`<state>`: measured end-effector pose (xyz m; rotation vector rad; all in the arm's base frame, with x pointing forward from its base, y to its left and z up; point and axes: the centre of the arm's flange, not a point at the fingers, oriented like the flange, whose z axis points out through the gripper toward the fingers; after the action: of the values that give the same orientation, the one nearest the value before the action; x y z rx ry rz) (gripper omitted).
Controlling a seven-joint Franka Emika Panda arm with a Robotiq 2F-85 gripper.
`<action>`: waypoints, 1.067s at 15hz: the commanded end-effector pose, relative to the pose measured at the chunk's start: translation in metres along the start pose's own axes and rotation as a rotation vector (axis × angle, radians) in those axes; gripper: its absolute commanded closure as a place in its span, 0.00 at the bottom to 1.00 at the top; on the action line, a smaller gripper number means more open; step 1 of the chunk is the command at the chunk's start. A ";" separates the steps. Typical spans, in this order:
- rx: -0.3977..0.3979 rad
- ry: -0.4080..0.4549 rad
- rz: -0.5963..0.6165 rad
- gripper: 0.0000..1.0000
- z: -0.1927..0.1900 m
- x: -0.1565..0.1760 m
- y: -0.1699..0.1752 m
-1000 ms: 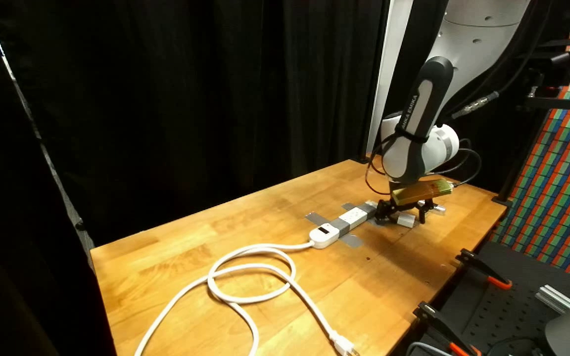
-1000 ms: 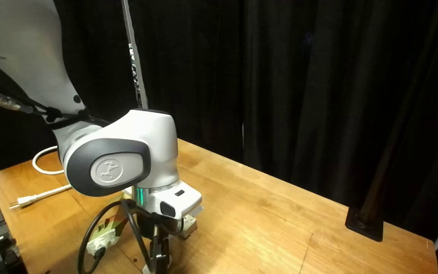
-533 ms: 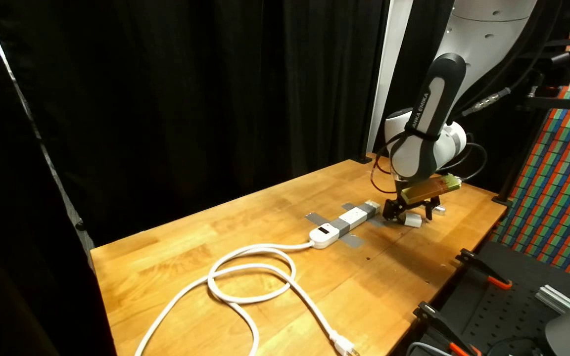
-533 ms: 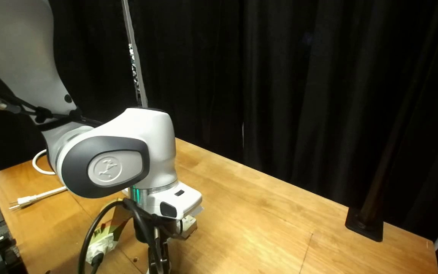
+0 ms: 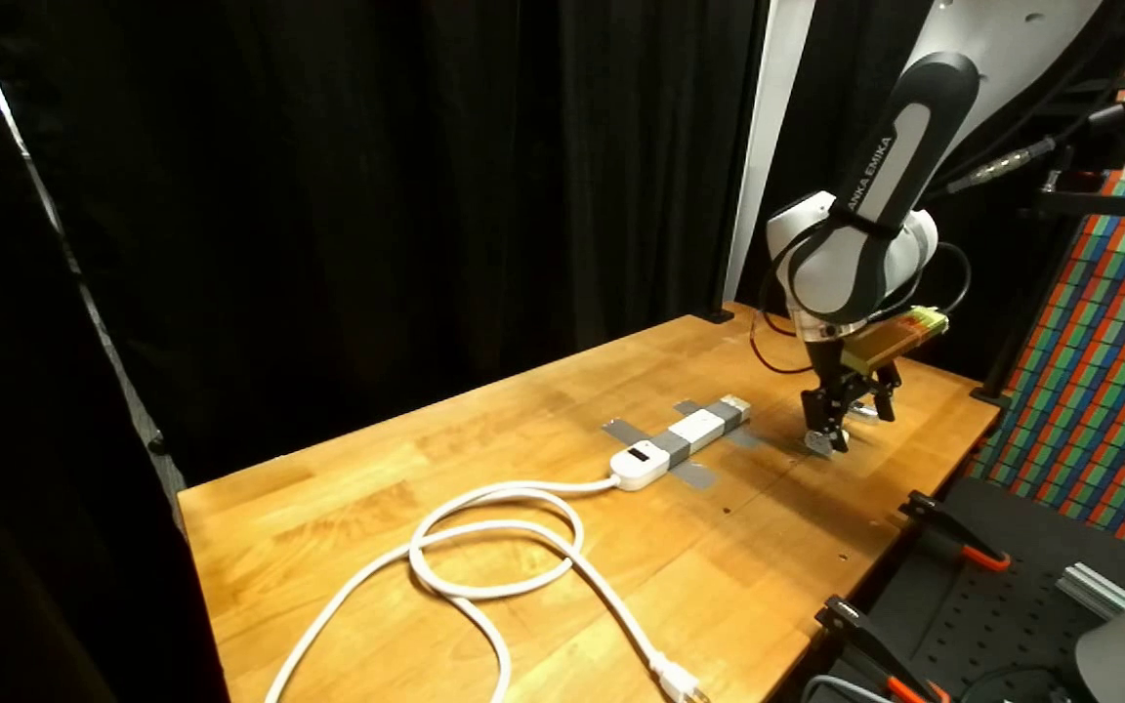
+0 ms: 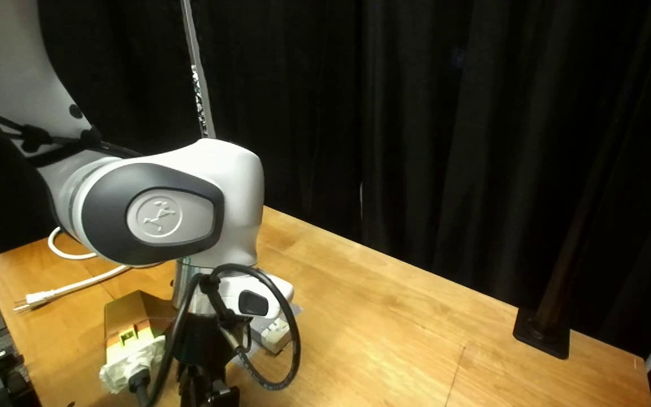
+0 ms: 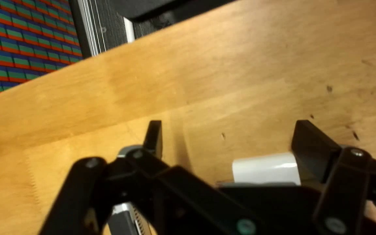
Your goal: Plug the charger into the adapter
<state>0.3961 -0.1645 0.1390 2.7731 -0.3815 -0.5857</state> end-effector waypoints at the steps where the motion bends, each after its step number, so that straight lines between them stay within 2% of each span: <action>1: 0.034 -0.107 -0.012 0.00 -0.007 -0.018 0.030; 3: 0.130 -0.074 0.125 0.00 -0.008 -0.022 0.039; 7: 0.306 -0.068 0.265 0.00 -0.028 -0.040 0.045; 10: 0.412 -0.017 0.366 0.00 -0.036 -0.062 0.038; 12: 0.441 0.067 0.406 0.00 -0.041 -0.075 0.029; 16: 0.391 0.285 0.405 0.00 -0.055 -0.093 0.007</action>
<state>0.3537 -0.1601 0.2048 2.9644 -1.0857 -0.2358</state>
